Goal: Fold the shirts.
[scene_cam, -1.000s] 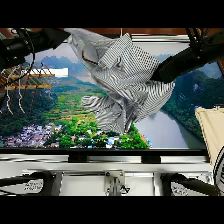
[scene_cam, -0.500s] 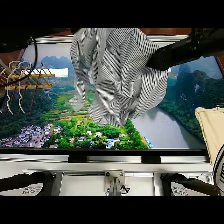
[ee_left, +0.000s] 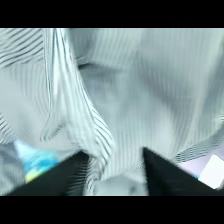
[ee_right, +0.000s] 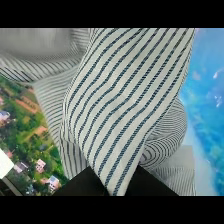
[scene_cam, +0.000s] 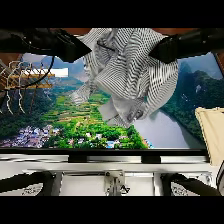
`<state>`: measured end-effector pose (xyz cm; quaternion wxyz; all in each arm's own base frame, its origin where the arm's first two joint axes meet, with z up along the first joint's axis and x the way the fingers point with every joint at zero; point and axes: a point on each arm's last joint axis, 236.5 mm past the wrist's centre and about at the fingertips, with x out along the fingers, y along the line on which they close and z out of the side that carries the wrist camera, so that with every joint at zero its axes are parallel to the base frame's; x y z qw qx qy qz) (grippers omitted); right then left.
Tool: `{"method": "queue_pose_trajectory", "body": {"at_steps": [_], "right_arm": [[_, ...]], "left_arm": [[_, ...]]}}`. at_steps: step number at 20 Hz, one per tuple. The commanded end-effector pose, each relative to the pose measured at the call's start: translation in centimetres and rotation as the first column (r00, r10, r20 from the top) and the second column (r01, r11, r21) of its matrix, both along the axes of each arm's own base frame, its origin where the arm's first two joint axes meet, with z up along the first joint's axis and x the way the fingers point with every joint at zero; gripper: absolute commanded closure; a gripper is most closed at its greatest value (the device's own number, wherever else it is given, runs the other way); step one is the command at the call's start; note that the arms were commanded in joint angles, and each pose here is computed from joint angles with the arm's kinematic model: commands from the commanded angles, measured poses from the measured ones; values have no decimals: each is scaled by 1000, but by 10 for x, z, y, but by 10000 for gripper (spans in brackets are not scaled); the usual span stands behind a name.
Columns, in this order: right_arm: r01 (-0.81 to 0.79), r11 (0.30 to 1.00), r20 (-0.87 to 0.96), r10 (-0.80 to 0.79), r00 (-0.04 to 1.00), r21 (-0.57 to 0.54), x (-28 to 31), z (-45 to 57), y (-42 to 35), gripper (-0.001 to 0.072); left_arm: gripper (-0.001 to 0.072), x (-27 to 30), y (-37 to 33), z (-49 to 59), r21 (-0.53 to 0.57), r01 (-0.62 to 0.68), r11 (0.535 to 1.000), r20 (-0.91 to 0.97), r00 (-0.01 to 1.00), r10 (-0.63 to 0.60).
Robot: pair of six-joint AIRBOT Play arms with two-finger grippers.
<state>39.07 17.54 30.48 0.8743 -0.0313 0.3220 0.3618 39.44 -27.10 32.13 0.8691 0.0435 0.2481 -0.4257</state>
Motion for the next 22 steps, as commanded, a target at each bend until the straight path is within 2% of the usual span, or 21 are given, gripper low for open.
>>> {"method": "queue_pose_trajectory", "body": {"at_steps": [1,6,10,13,14,15,17,19,22], "right_arm": [[13,1000,72,-14,997,17,-10,24,-2,629],[135,991,242,-132,961,3,-3,62,-28,630],[243,969,376,-242,894,45,7,99,-50,631],[392,916,456,-385,803,83,18,123,-85,631],[483,871,481,-463,745,91,21,131,-109,630],[596,796,502,-559,660,104,20,140,-141,631],[798,591,553,-707,442,118,3,157,-213,629],[917,389,624,-740,253,90,-31,173,-270,629],[983,179,695,-712,99,43,-77,188,-317,629]], "left_arm": [[150,29,33,4,29,-154,988,48,987,153],[151,22,41,57,-72,-186,980,178,964,197],[150,-5,43,92,-139,-155,978,233,955,185],[150,-20,46,108,-160,-144,976,260,948,183],[150,-24,48,112,-163,-144,976,267,946,184],[150,-26,49,114,-166,-143,976,272,944,184],[151,-28,49,114,-163,-141,976,271,945,182],[151,-29,48,110,-150,-138,979,259,950,174],[152,-28,48,107,-146,-138,980,253,952,172]]}}
